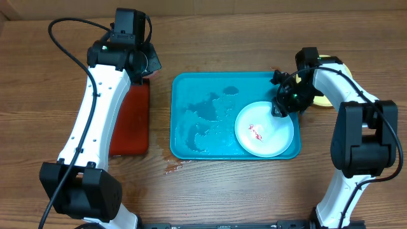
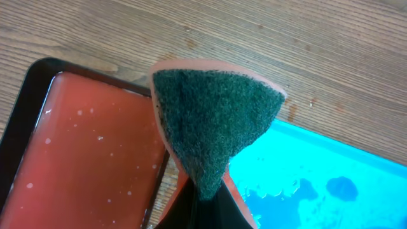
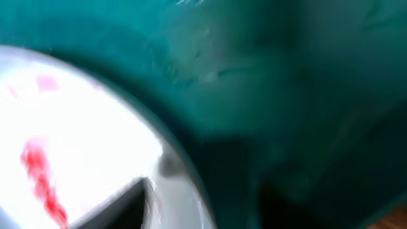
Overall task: Clean dirty plates on tray and stack at the side
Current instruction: 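Move the right gripper to the light blue plate's rim on the tray, then scrub the light blue plate with the sponge in the left gripper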
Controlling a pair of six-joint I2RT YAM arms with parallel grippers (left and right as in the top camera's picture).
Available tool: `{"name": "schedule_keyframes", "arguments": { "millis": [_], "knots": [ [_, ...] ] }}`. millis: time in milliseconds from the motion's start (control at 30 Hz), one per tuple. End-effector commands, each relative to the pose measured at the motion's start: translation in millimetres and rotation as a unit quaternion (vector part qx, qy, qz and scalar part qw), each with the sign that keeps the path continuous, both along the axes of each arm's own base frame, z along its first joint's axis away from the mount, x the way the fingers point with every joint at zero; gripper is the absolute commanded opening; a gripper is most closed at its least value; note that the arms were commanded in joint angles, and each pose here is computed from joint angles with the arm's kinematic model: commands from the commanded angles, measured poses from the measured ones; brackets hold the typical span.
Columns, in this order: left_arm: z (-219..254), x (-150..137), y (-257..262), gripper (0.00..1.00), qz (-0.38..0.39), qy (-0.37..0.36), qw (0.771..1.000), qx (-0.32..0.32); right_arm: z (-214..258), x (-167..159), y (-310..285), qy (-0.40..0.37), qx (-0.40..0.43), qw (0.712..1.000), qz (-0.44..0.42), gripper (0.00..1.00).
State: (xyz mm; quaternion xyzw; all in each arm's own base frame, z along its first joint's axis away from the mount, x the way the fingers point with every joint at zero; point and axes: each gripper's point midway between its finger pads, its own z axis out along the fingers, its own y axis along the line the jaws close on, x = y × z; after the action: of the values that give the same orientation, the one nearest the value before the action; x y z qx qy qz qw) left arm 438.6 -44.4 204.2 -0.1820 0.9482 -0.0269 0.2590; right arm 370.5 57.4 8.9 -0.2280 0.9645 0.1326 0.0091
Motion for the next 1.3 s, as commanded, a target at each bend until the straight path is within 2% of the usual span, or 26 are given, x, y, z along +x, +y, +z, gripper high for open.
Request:
{"name": "schedule_keyframes", "arguments": {
  "millis": [0, 33, 167, 267, 433, 467, 533, 567, 667, 800, 867, 967, 1000, 1267],
  "knots": [
    [-3.0, 2.8, -1.5, 0.04, -0.010, 0.001, 1.000, 0.003, -12.4, -12.2, 6.3, 0.026, 0.007, 1.000, -0.016, 0.42],
    [-2.8, 2.9, -1.5, 0.04, -0.010, 0.001, 1.000, 0.003, -12.4, -10.3, 6.4, 0.024, 0.007, 0.999, -0.023, 0.41],
    [-2.6, 3.4, -4.6, 0.04, -0.014, 0.000, 1.000, -0.005, -12.7, 4.3, 9.3, 0.013, 0.009, 0.996, -0.091, 0.12],
    [-2.8, 3.2, -12.2, 0.04, -0.025, 0.001, 0.999, -0.024, -11.0, 8.5, 22.8, 0.018, 0.025, 0.991, -0.131, 0.05],
    [-1.6, 4.6, -19.6, 0.04, -0.036, -0.002, 0.998, -0.042, -9.9, 7.1, 50.4, 0.037, 0.033, 0.982, -0.182, 0.04],
    [-1.3, 5.0, -21.1, 0.04, -0.038, -0.003, 0.998, -0.045, -10.1, 4.5, 59.3, 0.036, 0.031, 0.984, -0.170, 0.08],
    [-1.2, 4.6, -24.8, 0.04, -0.042, -0.003, 0.998, -0.047, -10.4, 1.5, 68.5, 0.036, 0.028, 0.987, -0.157, 0.31],
    [-1.2, 4.3, -26.0, 0.04, -0.043, -0.003, 0.998, -0.047, -10.4, 0.5, 71.1, 0.036, 0.028, 0.987, -0.153, 0.34],
    [-2.3, 2.5, -35.7, 0.04, -0.057, -0.001, 0.997, -0.052, -10.5, -5.4, 77.8, 0.049, 0.024, 0.985, -0.165, 0.55],
    [-9.5, -4.2, -53.6, 0.04, -0.078, 0.010, 0.995, -0.055, -10.5, -19.2, 76.2, 0.091, 0.009, 0.972, -0.215, 0.55],
    [-17.0, -9.0, -64.1, 0.04, -0.090, 0.018, 0.994, -0.054, -10.6, -22.3, 74.9, 0.096, 0.005, 0.972, -0.215, 0.48],
    [-30.9, -15.2, -82.2, 0.04, -0.111, 0.025, 0.992, -0.054, -10.7, -20.3, 75.4, 0.092, 0.007, 0.972, -0.215, 0.14],
    [-36.4, -17.0, -90.1, 0.04, -0.121, 0.025, 0.991, -0.056, -10.7, -19.9, 75.5, 0.092, 0.007, 0.972, -0.215, 0.06],
    [-71.4, -23.1, -151.1, 0.04, -0.179, -0.007, 0.979, -0.097, -10.6, -13.5, 77.7, 0.083, 0.014, 0.970, -0.226, 0.04]
  ]
}}
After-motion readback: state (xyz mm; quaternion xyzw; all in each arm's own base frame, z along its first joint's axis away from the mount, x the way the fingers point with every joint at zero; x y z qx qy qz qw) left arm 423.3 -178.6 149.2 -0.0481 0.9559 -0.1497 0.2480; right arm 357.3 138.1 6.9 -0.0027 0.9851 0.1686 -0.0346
